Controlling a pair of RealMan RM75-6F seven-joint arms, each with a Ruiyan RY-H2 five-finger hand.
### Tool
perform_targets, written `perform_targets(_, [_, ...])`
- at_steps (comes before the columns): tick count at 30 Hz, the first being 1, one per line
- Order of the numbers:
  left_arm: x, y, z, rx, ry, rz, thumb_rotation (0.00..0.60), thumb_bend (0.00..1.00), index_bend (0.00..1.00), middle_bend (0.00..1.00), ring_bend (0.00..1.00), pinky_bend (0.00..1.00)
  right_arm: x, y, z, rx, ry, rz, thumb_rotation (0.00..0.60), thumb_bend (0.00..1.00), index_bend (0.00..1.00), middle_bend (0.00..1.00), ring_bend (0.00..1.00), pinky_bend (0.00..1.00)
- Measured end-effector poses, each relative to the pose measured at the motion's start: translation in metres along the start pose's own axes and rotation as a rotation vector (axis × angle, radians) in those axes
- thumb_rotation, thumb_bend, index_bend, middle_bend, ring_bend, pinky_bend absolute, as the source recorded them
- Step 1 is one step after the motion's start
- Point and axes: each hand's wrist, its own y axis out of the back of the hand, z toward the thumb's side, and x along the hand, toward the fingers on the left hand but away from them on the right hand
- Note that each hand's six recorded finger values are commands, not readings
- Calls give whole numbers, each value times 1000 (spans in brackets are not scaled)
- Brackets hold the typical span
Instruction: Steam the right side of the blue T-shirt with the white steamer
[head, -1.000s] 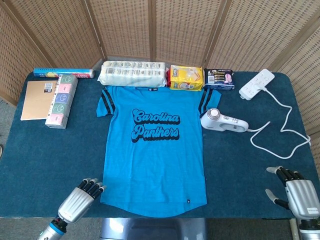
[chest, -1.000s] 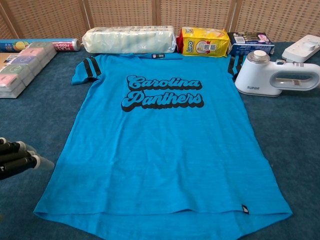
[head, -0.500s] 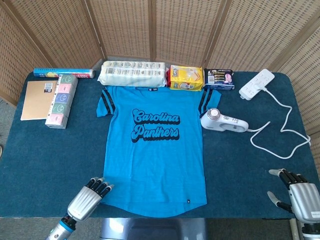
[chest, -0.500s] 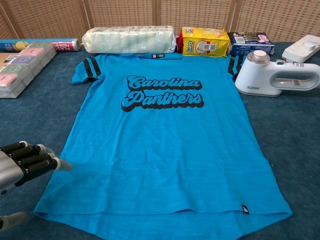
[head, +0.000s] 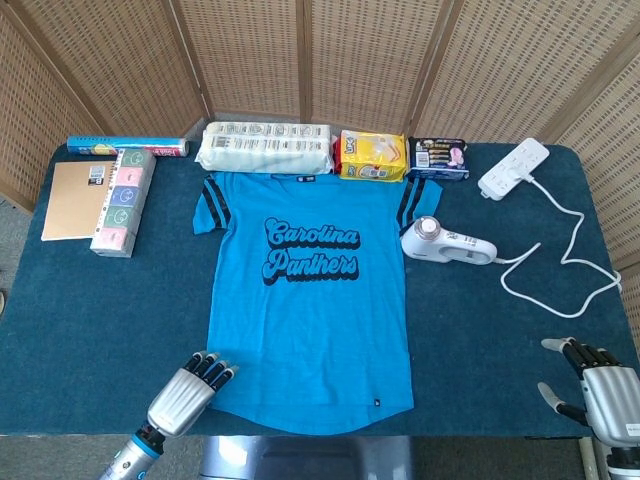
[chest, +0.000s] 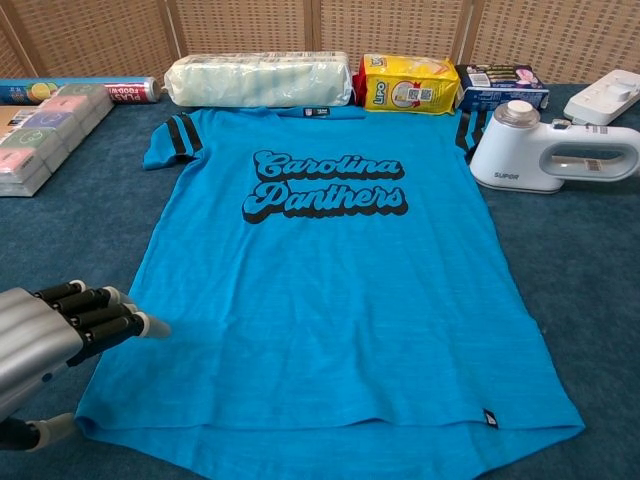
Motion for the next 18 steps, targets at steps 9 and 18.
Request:
perform_targets(9, [7, 0, 3, 1, -5, 2, 600, 191, 206, 290, 218, 264, 1, 0, -1, 0, -5, -3, 571, 283, 316, 368, 435, 437])
perform_targets(18, [23, 3, 7, -25, 7, 23, 599, 210, 205, 290, 218, 293, 1, 0, -2, 1, -13, -3, 573, 282, 316, 368, 437, 437])
